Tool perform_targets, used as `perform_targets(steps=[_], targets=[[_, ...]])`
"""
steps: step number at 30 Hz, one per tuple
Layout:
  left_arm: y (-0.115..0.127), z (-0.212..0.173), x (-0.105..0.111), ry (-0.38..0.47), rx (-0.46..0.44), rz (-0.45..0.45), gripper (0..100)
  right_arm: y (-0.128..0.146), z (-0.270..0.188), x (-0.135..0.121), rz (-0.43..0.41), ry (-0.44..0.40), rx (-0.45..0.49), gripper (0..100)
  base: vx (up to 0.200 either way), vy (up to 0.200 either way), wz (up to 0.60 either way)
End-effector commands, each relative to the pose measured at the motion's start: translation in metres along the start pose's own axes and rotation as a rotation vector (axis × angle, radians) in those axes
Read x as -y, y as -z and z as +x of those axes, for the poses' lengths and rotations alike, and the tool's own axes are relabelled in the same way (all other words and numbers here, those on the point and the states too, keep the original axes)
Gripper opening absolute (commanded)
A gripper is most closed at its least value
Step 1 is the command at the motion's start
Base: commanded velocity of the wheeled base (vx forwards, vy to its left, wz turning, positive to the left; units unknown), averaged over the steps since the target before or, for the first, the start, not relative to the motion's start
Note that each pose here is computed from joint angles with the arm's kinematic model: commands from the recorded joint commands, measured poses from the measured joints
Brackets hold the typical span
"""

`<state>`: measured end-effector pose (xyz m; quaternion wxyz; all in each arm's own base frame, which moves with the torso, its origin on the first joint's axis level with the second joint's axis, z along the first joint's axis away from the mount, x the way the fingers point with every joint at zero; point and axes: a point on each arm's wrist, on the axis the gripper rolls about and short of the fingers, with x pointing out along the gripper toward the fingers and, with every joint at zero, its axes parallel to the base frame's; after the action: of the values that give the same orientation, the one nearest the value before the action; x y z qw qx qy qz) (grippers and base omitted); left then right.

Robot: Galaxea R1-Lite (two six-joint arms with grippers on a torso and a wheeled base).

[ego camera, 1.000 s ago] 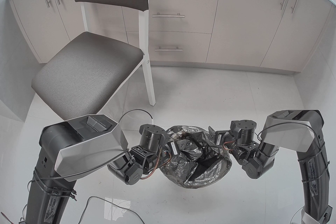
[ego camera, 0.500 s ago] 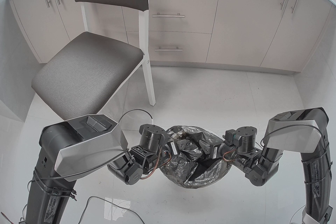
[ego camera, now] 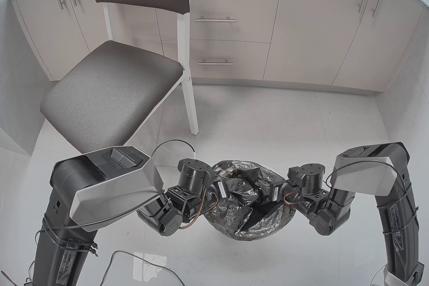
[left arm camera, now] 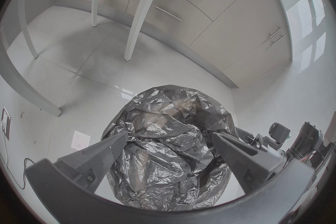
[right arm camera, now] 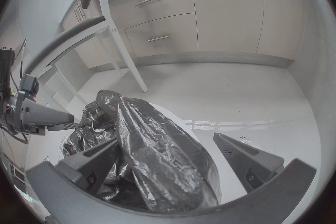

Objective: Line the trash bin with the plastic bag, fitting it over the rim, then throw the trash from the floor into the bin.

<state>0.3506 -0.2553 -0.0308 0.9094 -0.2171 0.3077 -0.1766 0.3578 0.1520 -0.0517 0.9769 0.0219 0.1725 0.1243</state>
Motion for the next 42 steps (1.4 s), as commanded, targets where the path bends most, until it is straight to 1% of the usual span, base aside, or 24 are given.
perform_targets(steps=[1,6,13,22,28,34,42], targets=[[0.0,0.0,0.0,0.0,0.001,0.0,100,-0.002,0.005,0.005,0.007,0.031,0.018,100,0.0,0.0,0.0],[0.0,0.0,0.0,0.001,0.002,0.0,100,-0.007,0.012,0.014,0.02,0.085,0.05,100,0.0,0.0,0.0],[0.0,0.0,0.0,0.001,0.002,0.0,100,-0.013,0.014,0.018,0.026,0.098,0.07,100,0.0,0.0,0.0],[0.0,0.0,0.0,0.001,0.002,0.0,100,-0.02,0.021,0.029,0.042,0.146,0.109,100,0.0,0.0,0.0],[0.0,0.0,0.0,0.0,0.003,0.0,100,-0.019,0.024,0.035,0.046,0.161,0.11,100,0.0,0.0,0.0],[0.0,0.0,0.0,0.0,0.003,0.0,100,-0.009,0.032,0.04,0.052,0.18,0.085,100,0.0,0.0,0.0],[0.0,0.0,0.0,-0.001,0.002,0.0,100,-0.009,0.037,0.045,0.056,0.197,0.094,100,0.0,0.0,0.0]])
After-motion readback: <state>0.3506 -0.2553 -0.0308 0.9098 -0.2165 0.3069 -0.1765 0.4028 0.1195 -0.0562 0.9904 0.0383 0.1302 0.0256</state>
